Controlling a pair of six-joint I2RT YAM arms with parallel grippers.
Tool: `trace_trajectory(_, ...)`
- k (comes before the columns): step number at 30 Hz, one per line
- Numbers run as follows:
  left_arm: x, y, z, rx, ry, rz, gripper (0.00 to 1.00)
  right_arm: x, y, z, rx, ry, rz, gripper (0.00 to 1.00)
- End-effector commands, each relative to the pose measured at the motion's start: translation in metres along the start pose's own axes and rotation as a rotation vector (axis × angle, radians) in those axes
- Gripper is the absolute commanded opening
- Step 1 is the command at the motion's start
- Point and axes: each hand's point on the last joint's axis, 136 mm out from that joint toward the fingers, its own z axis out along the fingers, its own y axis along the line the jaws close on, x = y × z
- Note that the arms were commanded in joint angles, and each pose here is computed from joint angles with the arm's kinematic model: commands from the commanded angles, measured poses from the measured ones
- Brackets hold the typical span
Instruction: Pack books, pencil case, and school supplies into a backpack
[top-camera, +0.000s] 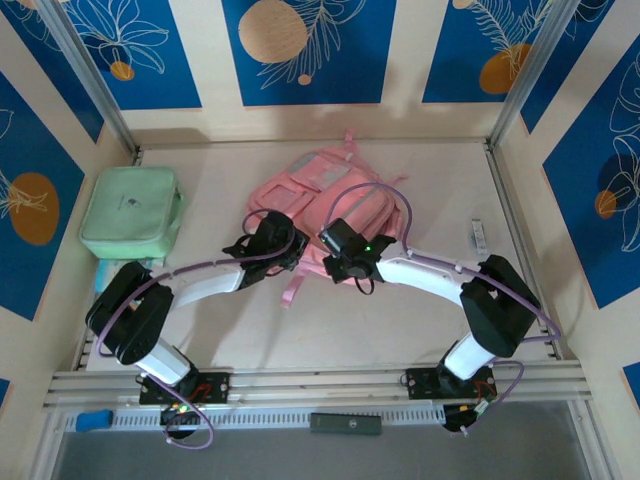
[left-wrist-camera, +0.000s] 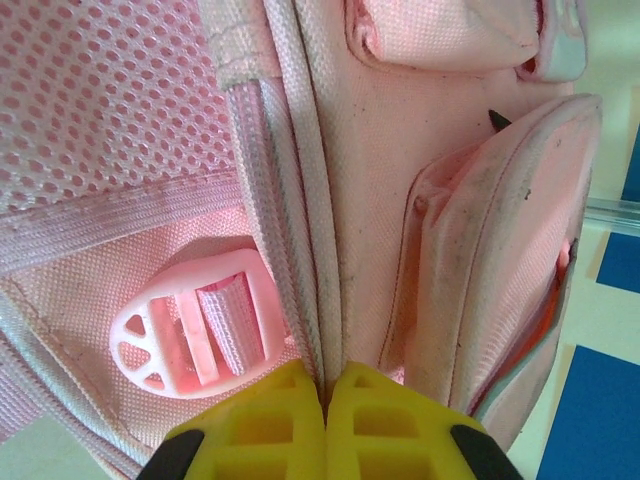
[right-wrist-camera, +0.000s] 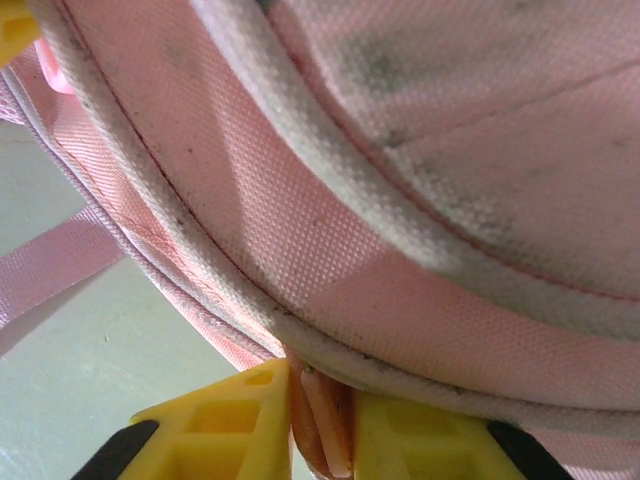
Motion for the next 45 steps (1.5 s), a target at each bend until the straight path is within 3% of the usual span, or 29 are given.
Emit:
trace_trajectory(1,-0.009,-0.031,-0.018,0.088,-0.032,0.001,0.0,-0.021,0.001,-0.011,-0.012,-0.11,-0.011,0.14)
trace_trajectory(5,-0.012,-0.03,-0.02,0.083,-0.038,0.017,0.0,-0.021,-0.008,-0.024,-0.01,-0.116,0.018,0.05)
trace_trajectory(10,-0.02,-0.023,-0.021,0.06,-0.045,0.03,0.0,-0.01,-0.011,-0.032,-0.026,-0.084,0.012,0.02)
trace_trajectory(12,-0.018,-0.024,-0.019,0.06,-0.033,0.033,0.0,-0.007,-0.001,-0.032,-0.101,-0.07,-0.004,0.03)
trace_trajectory(14,-0.016,-0.026,-0.017,0.064,-0.02,0.04,0.0,-0.007,0.01,-0.034,-0.19,-0.065,-0.001,0.09)
trace_trajectory(16,-0.014,-0.026,-0.014,0.064,-0.01,0.039,0.0,-0.011,0.007,-0.032,-0.19,-0.064,0.037,0.15)
trace_trajectory(26,-0.011,-0.023,-0.008,0.055,0.006,0.044,0.0,-0.029,0.003,-0.04,-0.36,-0.088,0.174,0.25)
trace_trajectory(35,-0.009,-0.028,-0.005,0.065,0.017,0.039,0.0,-0.015,0.009,-0.025,-0.235,-0.063,0.028,0.22)
trace_trajectory(45,-0.009,-0.028,-0.005,0.065,0.021,0.039,0.0,-0.021,-0.008,-0.003,-0.057,-0.09,0.02,0.23)
